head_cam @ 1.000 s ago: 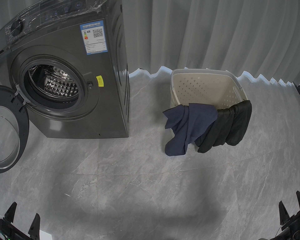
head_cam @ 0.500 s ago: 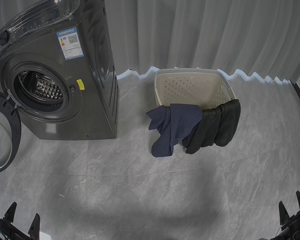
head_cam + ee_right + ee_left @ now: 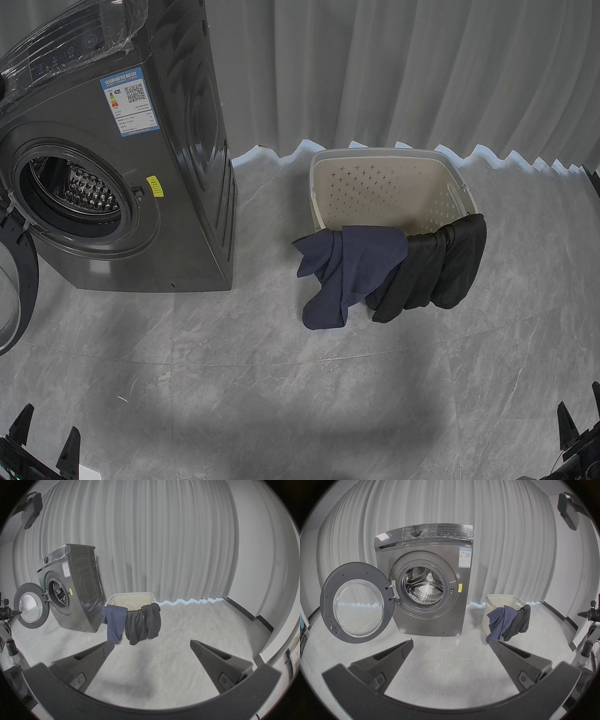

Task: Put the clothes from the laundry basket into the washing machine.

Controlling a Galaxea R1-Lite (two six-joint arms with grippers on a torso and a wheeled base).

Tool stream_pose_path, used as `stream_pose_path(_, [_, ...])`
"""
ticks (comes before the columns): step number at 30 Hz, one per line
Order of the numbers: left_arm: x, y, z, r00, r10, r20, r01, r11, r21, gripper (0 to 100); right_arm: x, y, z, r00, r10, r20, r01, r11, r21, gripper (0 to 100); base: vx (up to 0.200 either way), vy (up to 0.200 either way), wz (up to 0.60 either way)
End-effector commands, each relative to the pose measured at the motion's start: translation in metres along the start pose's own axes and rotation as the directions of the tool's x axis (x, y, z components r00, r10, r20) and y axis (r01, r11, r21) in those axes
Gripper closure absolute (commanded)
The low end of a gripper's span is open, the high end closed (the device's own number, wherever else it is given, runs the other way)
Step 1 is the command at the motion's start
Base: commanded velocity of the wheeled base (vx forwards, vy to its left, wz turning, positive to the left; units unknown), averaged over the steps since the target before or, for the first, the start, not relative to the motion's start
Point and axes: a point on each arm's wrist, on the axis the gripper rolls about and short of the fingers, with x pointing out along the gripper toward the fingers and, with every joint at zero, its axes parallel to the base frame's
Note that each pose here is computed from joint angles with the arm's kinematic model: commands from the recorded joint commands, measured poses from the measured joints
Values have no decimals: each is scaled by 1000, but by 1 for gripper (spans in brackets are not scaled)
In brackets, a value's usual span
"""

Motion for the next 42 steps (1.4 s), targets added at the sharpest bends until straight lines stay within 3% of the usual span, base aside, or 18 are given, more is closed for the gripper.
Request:
stream_pose_path(1, [0,0,-5,1000,1,-3,-1,1000,0,0,0,0,-5,1000,0,-3,0,1000,0,0,0,-200,0])
stream_pose_path(16, [0,0,-5,1000,1,-3,-1,1000,0,0,0,0,-5,1000,0,-3,0,1000,0,0,0,-200,0])
stream_pose_path(25, [0,0,-5,1000,1,-1,-1,1000,0,0,0,0,-5,1000,0,-3,0,1000,0,0,0,0,0])
stream_pose_path(34, [0,0,-5,1000,1,-3,-1,1000,0,0,0,0,-5,1000,0,-3,0,1000,0,0,200,0,0])
stream_pose_path(42, [0,0,-5,1000,1,-1,-1,1000,1,0,0,0,-5,1000,0,-3,0,1000,0,0,0,0,0])
